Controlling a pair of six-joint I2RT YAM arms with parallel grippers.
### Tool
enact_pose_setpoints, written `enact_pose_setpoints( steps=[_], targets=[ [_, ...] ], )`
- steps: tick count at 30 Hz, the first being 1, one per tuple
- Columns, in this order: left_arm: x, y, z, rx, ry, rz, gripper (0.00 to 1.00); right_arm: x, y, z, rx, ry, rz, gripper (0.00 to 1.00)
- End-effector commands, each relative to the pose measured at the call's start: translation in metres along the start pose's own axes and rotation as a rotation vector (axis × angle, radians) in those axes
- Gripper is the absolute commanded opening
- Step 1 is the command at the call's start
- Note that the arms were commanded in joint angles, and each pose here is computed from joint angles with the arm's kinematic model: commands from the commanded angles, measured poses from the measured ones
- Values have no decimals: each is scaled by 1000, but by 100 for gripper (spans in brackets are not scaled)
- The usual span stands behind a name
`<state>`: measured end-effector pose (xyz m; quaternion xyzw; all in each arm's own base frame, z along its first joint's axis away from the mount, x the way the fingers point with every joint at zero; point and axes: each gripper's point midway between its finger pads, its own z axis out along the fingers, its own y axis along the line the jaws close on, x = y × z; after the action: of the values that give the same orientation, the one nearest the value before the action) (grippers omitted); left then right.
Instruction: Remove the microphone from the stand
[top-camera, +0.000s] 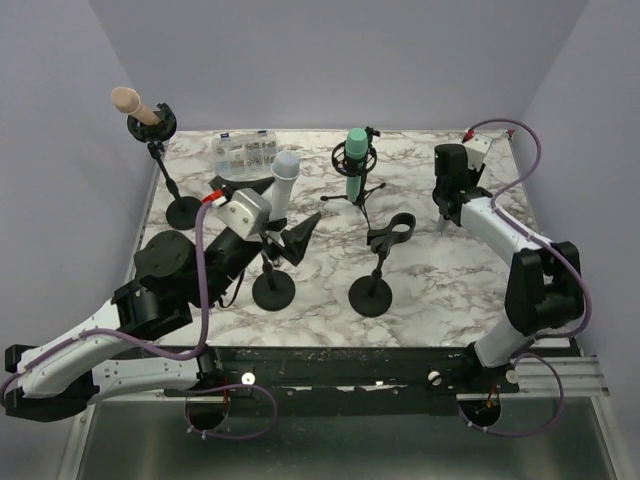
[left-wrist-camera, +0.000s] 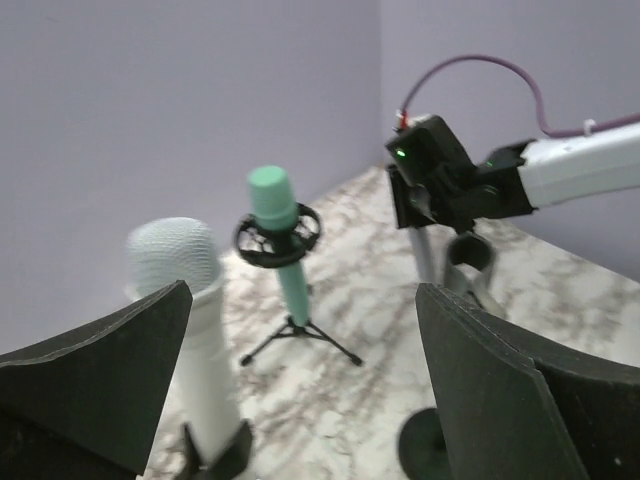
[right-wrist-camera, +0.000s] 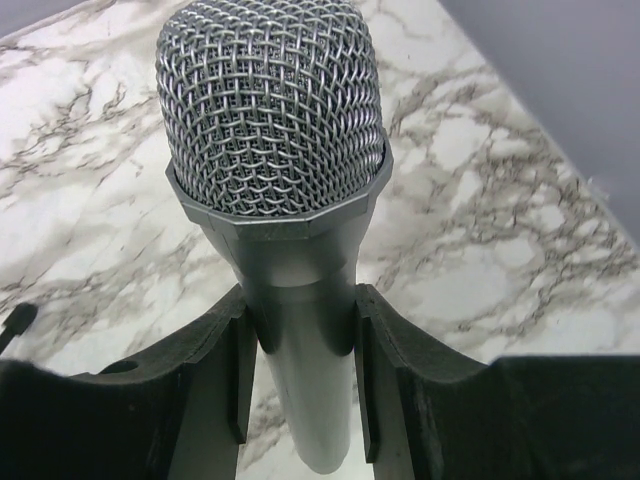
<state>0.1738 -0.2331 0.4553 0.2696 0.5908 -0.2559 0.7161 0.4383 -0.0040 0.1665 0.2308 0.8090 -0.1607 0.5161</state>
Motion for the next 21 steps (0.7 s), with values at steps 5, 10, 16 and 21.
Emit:
enact_pose_setpoints(
  steps=[5,10,16,21],
  targets=[
    [-32,96,-48,-373,-139,160,99,8,61,62,-143,117,-287,1],
    [-16,131,-87,-576,-209,219,98,29,106,105,-253,232,-343,1],
    [-17,138,-107,-614,-304,221,99,43,133,148,-248,264,-406,1],
    [-9,139,-100,-647,-272,290,99,53,150,173,-255,263,-430,1]
  ],
)
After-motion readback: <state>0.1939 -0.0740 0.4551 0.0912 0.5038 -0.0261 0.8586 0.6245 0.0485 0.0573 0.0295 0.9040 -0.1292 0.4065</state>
